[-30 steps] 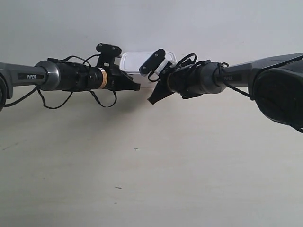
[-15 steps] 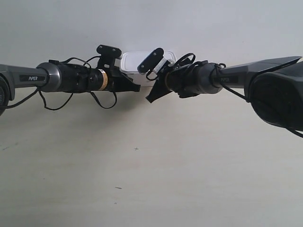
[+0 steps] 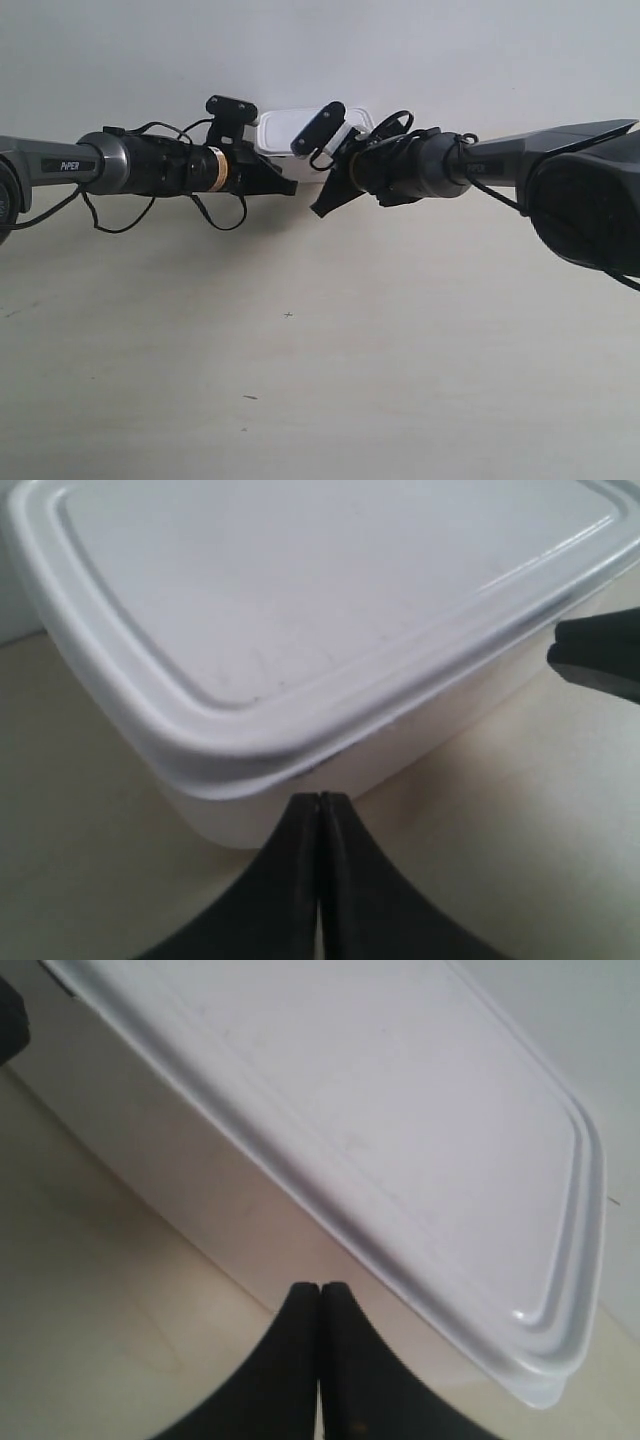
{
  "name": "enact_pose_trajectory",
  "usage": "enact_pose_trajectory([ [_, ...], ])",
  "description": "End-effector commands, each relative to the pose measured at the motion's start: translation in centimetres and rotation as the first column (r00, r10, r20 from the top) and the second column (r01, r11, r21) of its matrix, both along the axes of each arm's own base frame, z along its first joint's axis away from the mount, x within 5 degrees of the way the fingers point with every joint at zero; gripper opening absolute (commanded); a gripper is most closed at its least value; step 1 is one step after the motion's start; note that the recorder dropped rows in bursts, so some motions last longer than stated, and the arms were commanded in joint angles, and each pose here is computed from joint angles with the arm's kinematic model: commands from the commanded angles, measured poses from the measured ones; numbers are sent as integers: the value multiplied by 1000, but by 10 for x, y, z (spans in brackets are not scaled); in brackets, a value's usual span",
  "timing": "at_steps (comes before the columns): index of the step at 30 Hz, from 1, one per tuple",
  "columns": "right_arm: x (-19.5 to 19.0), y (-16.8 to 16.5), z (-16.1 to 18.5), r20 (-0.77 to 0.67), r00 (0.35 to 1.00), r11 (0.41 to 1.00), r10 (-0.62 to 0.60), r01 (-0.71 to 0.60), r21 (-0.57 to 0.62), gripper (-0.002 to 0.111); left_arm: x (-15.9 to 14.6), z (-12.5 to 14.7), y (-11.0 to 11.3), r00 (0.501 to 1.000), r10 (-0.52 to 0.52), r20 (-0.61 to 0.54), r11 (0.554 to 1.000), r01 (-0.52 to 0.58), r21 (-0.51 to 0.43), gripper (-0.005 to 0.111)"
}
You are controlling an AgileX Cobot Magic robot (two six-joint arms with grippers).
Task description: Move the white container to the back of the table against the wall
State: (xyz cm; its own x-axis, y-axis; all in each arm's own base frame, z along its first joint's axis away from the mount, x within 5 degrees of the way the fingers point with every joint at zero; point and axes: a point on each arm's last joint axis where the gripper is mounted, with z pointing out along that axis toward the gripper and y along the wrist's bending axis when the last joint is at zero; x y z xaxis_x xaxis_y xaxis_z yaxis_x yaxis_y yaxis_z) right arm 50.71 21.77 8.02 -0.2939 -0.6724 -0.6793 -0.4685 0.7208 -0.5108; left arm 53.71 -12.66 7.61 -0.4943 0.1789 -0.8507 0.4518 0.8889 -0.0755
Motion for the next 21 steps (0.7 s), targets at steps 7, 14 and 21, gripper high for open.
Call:
enact_pose_trajectory([
  [7, 7, -12, 7, 22, 997, 997, -76, 76, 10, 0, 0, 9, 0, 1000, -10, -15, 1000, 10, -26, 0],
  [14, 5, -6, 6, 12, 998, 998, -57, 56, 25, 0, 2, 9, 5, 999, 39, -18, 999, -40, -17, 0],
  [21, 2, 0, 6, -2, 998, 997, -61, 61, 49, 0, 3, 8, 7, 999, 48, -6, 999, -48, 10, 0],
])
